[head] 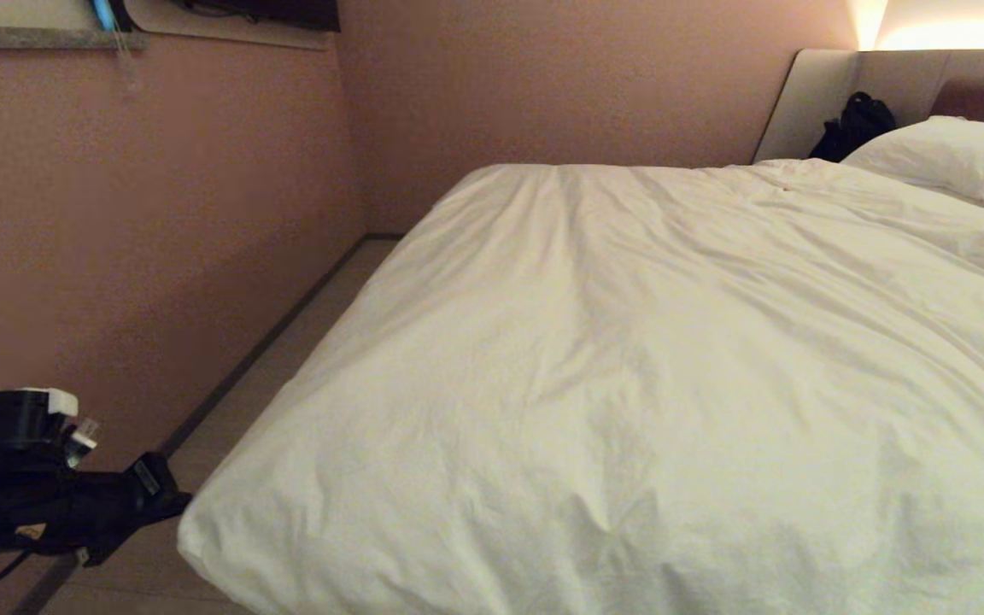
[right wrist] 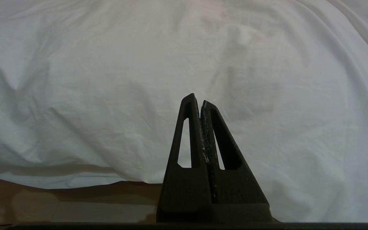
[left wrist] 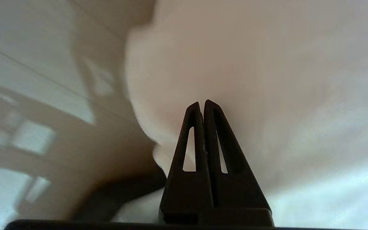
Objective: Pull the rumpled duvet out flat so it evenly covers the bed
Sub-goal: Flatten the corners of the folded blanket
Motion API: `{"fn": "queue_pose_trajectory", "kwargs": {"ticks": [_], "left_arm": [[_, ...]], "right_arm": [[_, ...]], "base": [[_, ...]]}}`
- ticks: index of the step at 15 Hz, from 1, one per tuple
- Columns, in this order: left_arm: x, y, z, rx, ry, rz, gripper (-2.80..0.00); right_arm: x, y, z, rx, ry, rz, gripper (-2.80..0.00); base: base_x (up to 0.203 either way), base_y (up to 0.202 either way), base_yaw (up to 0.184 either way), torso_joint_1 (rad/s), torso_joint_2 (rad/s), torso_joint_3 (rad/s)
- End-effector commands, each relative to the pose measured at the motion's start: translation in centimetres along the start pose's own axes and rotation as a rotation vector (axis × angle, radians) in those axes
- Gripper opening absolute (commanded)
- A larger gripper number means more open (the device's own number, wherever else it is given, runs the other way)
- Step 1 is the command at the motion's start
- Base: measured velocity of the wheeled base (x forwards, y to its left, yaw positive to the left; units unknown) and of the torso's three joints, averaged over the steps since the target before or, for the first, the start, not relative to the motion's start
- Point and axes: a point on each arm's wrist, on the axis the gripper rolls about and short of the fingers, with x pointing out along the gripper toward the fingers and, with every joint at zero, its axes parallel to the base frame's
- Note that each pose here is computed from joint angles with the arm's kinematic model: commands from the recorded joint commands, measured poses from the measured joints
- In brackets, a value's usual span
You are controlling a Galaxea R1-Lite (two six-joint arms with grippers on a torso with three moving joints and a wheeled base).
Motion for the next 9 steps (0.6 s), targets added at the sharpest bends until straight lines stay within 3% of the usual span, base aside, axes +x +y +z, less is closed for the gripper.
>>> {"fn": "queue_pose_trajectory", "kwargs": {"ticks": [1, 2, 4, 6, 9], "left_arm": [[-0.4, -0.1, 0.6, -0.005, 0.003, -0.016, -2.80], [-0.4, -0.2, 0.8, 0.000, 0.005, -0.018, 0.00], [-0.4, -0.4, 1.2, 0.007, -0.005, -0.029, 0.00], [-0.9, 0.4, 2.1, -0.025, -0.027, -0.035, 0.00], [-1.7, 1.6, 2.9, -0.068, -0.009, -0.137, 0.00]], "right_arm": [[0.0, 0.0, 0.0, -0.001, -0.002, 0.000, -2.80], [0.0, 0.0, 0.0, -0.001, -0.001, -0.001, -2.80], [0.0, 0.0, 0.0, -0.001, -0.001, 0.002, -2.80], [0.0, 0.0, 0.0, -0.001, -0.001, 0.001, -2.80], [0.0, 0.0, 0.0, -0.001, -0.001, 0.001, -2.80]], "base": [[0.000, 0.000, 0.000, 0.000, 0.00, 0.000], [0.000, 0.000, 0.000, 0.000, 0.00, 0.000], [0.000, 0.000, 0.000, 0.000, 0.00, 0.000], [0.000, 0.000, 0.000, 0.000, 0.00, 0.000], [0.000, 0.000, 0.000, 0.000, 0.00, 0.000]]}}
